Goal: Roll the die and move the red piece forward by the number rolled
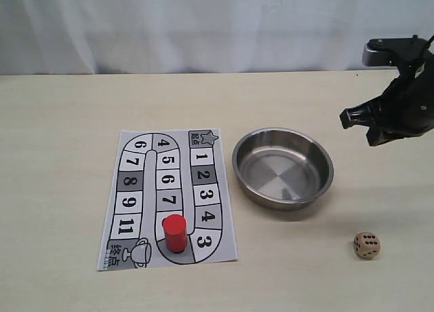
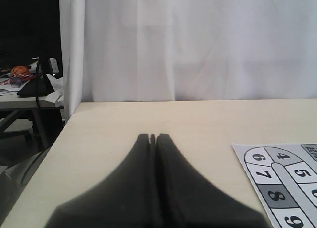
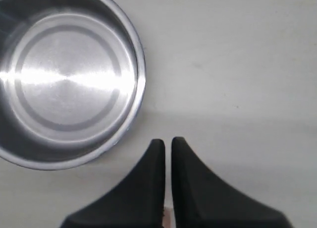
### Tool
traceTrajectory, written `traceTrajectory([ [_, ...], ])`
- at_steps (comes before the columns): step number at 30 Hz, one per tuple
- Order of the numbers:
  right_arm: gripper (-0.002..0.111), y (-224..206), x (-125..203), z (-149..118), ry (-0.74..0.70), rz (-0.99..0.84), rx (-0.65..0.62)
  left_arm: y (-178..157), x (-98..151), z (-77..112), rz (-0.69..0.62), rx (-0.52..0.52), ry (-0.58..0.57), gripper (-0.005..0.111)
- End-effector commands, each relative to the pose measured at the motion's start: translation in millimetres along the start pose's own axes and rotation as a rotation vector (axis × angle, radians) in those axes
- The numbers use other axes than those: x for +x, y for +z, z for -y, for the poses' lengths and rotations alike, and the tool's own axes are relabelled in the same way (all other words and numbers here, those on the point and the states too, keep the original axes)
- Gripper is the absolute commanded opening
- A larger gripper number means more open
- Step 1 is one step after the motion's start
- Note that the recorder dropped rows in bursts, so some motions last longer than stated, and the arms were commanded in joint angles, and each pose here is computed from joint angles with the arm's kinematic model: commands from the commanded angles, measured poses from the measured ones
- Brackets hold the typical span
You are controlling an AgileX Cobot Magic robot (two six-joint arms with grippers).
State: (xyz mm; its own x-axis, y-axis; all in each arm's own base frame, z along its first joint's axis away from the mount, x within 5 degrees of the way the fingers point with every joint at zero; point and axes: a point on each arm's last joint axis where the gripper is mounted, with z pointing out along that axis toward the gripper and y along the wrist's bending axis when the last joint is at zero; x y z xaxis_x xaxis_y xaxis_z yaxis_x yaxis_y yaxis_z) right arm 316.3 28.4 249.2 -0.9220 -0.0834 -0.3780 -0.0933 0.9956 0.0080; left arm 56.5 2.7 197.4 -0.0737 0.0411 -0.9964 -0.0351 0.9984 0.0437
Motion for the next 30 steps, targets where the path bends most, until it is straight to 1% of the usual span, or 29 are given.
traceTrajectory([
  [1, 0.004, -36.9, 6.4, 1.3, 0.005, 0.053, 0.004, -0.4, -2.7, 0.0, 0.016, 0.001, -0.004, 0.0],
  [2, 0.004, -52.5, 9.8, 1.1, 0.004, 0.089, 0.004, -0.4, -2.7, 0.0, 0.016, 0.001, -0.004, 0.0],
  [4, 0.004, -67.0, 16.5, 0.8, 0.004, 0.139, 0.004, -0.4, -2.7, 0.0, 0.016, 0.001, -0.004, 0.0],
  [7, 0.004, -96.8, 39.4, 0.3, 0.003, 0.25, 0.005, -0.4, -2.9, 0.0, 0.018, 0.001, -0.003, 0.0],
  [13, 0.004, -144.1, 72.6, -0.3, -0.001, 0.401, 0.009, -0.4, -2.9, 0.0, 0.018, 0.001, -0.003, 0.0],
  [23, 0.004, -216.5, 139.0, -1.9, -0.003, 0.701, 0.008, -0.4, -2.9, 0.0, 0.018, 0.001, -0.003, 0.0],
  [30, 0.004, -254.9, 190.1, -2.7, -0.005, 0.914, 0.009, -0.4, -2.9, 0.0, 0.018, 0.001, -0.003, 0.0],
])
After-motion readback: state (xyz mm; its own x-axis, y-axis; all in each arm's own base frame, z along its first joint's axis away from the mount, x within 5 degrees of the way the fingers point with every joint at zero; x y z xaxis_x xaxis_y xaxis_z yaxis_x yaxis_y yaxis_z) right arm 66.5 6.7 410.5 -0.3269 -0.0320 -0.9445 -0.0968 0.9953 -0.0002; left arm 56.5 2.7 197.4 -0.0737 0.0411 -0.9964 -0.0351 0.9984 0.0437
